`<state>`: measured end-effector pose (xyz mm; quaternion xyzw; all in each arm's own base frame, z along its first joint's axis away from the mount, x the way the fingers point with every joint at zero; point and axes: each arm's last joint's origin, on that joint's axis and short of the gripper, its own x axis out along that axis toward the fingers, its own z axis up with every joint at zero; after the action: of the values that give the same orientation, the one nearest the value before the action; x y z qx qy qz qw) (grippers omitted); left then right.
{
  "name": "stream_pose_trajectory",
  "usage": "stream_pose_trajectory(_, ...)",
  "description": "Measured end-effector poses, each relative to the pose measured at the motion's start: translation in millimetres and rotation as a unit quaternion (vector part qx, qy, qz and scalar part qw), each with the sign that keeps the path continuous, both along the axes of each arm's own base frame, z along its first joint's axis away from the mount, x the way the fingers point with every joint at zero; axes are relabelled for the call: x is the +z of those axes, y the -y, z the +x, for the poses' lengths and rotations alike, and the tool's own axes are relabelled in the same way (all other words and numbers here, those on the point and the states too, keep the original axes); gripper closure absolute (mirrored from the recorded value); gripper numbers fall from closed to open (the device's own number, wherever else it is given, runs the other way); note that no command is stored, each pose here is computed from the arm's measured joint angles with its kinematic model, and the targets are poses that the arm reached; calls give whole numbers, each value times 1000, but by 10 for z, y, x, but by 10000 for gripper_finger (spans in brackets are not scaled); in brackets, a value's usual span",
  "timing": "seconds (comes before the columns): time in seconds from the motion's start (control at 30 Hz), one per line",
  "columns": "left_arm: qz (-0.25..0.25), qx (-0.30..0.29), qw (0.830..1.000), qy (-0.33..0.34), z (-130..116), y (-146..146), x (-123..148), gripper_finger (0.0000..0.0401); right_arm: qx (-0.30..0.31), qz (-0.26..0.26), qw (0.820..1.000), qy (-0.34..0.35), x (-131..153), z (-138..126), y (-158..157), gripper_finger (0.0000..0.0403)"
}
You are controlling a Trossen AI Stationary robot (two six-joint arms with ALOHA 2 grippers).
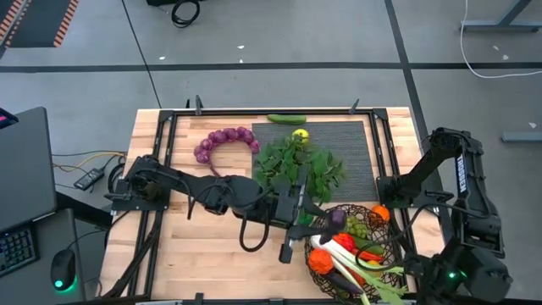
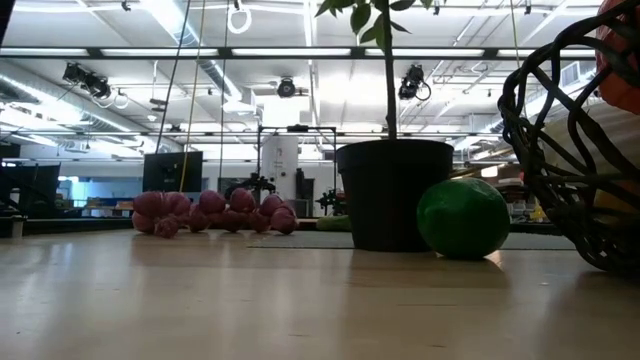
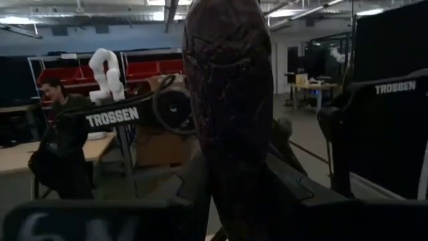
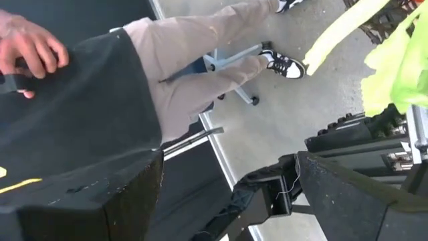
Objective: Build produce basket
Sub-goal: Put the purple eggplant into the brown wire basket
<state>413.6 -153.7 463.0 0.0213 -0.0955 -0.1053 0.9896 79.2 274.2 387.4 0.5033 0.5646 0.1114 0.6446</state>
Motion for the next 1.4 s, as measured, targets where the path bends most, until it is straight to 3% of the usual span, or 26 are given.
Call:
stream_pose_trajectory(0.23,2,1,1000,-9,225,79,-258,299,-2,3,1000,-7,-1,-18,-5,56)
stream_pose_trajectory(0.4,-15,-3,1000,-3,397,148,-463,276,-11,7,1000,-17,-2,-16,-7,56)
stream_pose_trajectory(0.57,-19,0,999,-31,506,145,-636,213,-14,17,1000,-17,11,-15,-17,56)
stream_pose_trajectory(0.83,-51,4,998,-46,524,60,-635,106,-24,17,1000,-7,14,-5,-16,56)
stream_pose_trajectory(1.0,-70,-1,997,-33,423,38,-477,83,-41,14,999,6,16,6,-11,56)
stream_pose_trajectory(1.23,-86,-11,996,7,16,-48,37,94,-47,4,999,27,15,16,-4,56)
stream_pose_trajectory(1.4,-95,-16,995,36,-318,-140,385,103,-82,-37,995,50,-29,40,49,56)
